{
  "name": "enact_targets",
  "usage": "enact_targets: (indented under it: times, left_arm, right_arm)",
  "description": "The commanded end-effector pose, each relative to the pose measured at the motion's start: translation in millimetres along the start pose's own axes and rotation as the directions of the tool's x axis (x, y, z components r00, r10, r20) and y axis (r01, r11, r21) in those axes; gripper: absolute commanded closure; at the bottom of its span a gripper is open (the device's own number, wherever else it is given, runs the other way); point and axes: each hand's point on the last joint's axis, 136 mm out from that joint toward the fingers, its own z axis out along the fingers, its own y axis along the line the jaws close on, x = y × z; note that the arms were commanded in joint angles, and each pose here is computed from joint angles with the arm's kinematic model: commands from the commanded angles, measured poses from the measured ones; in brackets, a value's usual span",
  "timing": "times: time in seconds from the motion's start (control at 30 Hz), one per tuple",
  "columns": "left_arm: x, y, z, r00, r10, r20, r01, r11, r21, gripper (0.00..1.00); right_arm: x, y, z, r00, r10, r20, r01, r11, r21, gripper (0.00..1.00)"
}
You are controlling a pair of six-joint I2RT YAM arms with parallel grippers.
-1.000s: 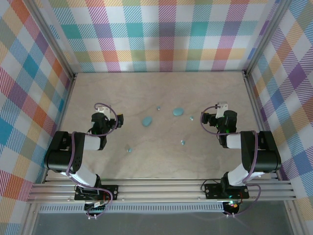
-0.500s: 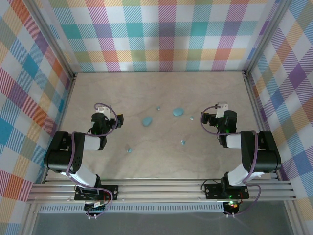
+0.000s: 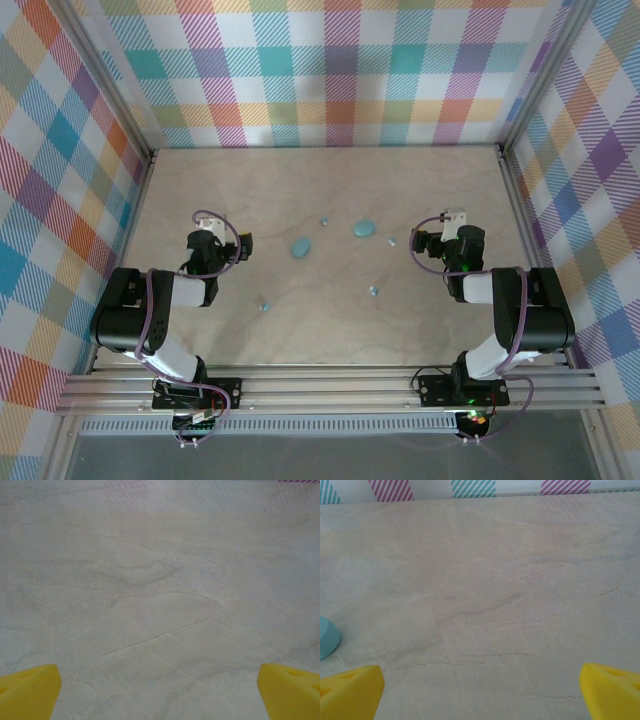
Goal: Insert the wireless bluetooth earbuds into the charging case
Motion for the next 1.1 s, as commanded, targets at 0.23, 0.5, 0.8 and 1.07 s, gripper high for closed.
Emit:
enact_targets:
  times: [0.23, 0.5, 0.8, 1.07]
  left_arm:
    - [-3, 6, -4, 1.000, -0.021, 0.007, 0.021, 1.000, -0.016, 0.00]
    - [-12, 4, -4, 0.999, -0.015, -0.031, 0.014, 1.000, -0.008, 0.00]
    - [-37, -7, -21, 0.995, -0.020, -0.097, 0.019, 1.000, -0.021, 0.02]
    - [-67, -83, -65, 0.975, 0.147, -0.167, -0.113, 0.974, 0.198, 0.08]
  right_arm:
    - [-7, -1, -5, 1.000, 0.012, 0.022, -0.012, 1.000, 0.003, 0.00]
    - [-25, 1, -16, 1.000, 0.014, 0.012, -0.014, 1.000, 0.005, 0.00]
    - [-64, 11, -55, 0.965, 0.237, -0.111, -0.236, 0.972, 0.017, 0.00]
    - [-43, 84, -51, 0.917, 0.231, -0.324, -0.280, 0.954, -0.111, 0.05]
